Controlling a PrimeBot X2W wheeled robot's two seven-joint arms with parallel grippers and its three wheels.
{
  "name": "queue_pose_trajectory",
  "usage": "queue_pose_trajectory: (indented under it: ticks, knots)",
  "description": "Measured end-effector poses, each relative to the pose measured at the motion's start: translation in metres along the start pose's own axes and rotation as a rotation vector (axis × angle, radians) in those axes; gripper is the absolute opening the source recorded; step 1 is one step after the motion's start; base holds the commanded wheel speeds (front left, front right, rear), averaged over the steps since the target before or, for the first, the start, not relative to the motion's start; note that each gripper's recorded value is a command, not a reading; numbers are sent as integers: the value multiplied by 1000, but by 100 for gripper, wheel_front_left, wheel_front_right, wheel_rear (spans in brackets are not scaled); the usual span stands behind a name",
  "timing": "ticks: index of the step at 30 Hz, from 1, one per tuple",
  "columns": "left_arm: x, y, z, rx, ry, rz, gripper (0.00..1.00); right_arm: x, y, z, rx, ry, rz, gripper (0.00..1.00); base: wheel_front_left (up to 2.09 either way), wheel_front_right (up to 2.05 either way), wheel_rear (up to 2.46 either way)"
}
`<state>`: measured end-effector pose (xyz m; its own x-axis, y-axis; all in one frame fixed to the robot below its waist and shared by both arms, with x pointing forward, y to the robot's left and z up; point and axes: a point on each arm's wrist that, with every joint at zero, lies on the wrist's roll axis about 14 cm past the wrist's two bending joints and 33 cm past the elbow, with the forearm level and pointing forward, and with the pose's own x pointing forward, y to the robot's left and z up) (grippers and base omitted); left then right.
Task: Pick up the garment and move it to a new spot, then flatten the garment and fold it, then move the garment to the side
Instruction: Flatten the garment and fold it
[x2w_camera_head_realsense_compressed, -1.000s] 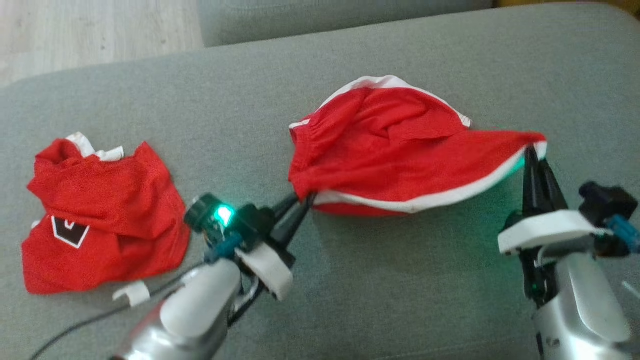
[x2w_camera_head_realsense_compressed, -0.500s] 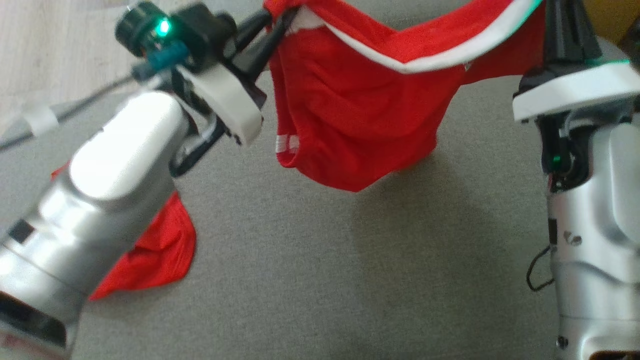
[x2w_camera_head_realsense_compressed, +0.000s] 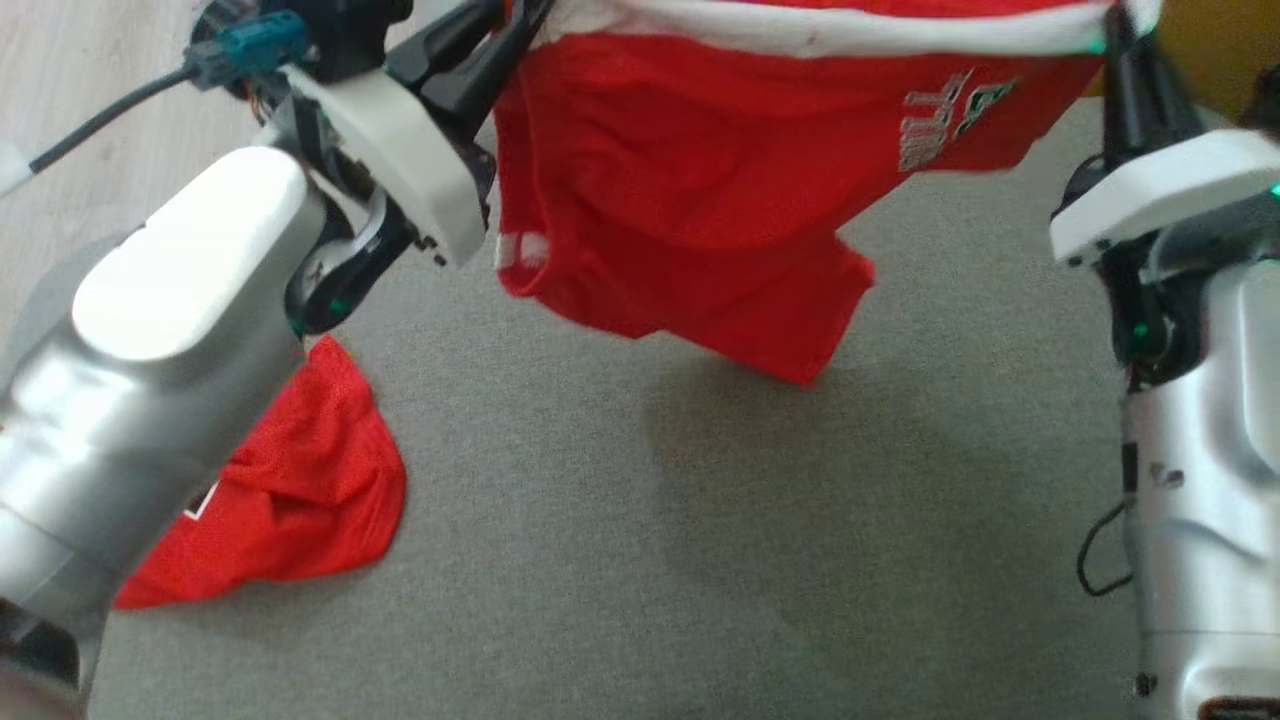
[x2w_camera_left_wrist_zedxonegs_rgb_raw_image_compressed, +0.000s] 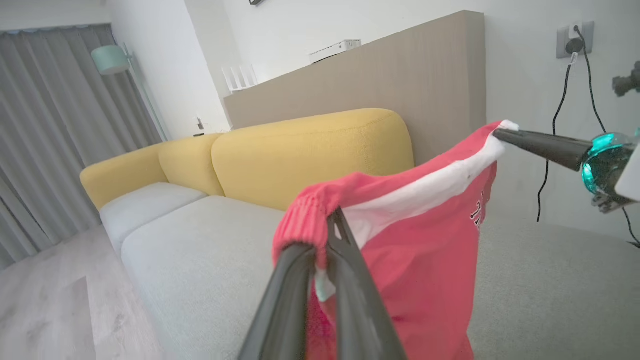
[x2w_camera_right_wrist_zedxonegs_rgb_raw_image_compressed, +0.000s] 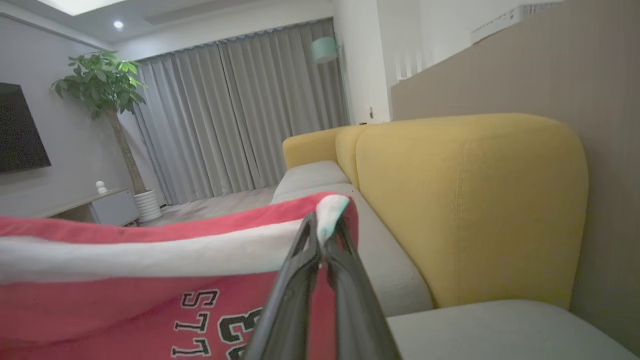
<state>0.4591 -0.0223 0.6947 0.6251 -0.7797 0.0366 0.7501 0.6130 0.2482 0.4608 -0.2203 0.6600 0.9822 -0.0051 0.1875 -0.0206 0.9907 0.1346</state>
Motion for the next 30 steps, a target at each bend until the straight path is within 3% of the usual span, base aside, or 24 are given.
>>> queue_pose_trajectory:
  ticks: [6, 12, 18, 21, 23, 26, 30]
  knots:
    - [-2, -1, -26, -102, 39, -2, 0, 0, -3, -22, -6, 75, 4, 0, 0, 0, 0]
    - [9, 18, -46, -170, 59, 23, 0, 21, 5, -29, -66, 108, 45, 0, 0, 0, 0]
    - [42, 83, -46, -133, 39, 117, 0, 86, 19, -3, -144, 42, 95, 0, 0, 0, 0]
    - [65, 134, -24, -134, -87, 217, 0, 129, 23, 27, -195, -78, 102, 0, 0, 0, 0]
    - [79, 145, -17, -157, -155, 236, 0, 144, 20, 32, -224, -114, 94, 0, 0, 0, 0]
    - [97, 145, -24, -201, -208, 235, 0, 155, 7, 12, -250, -96, 71, 0, 0, 0, 0]
    - [107, 118, -68, -274, -148, 202, 0, 148, -9, -49, -266, 53, 48, 0, 0, 0, 0]
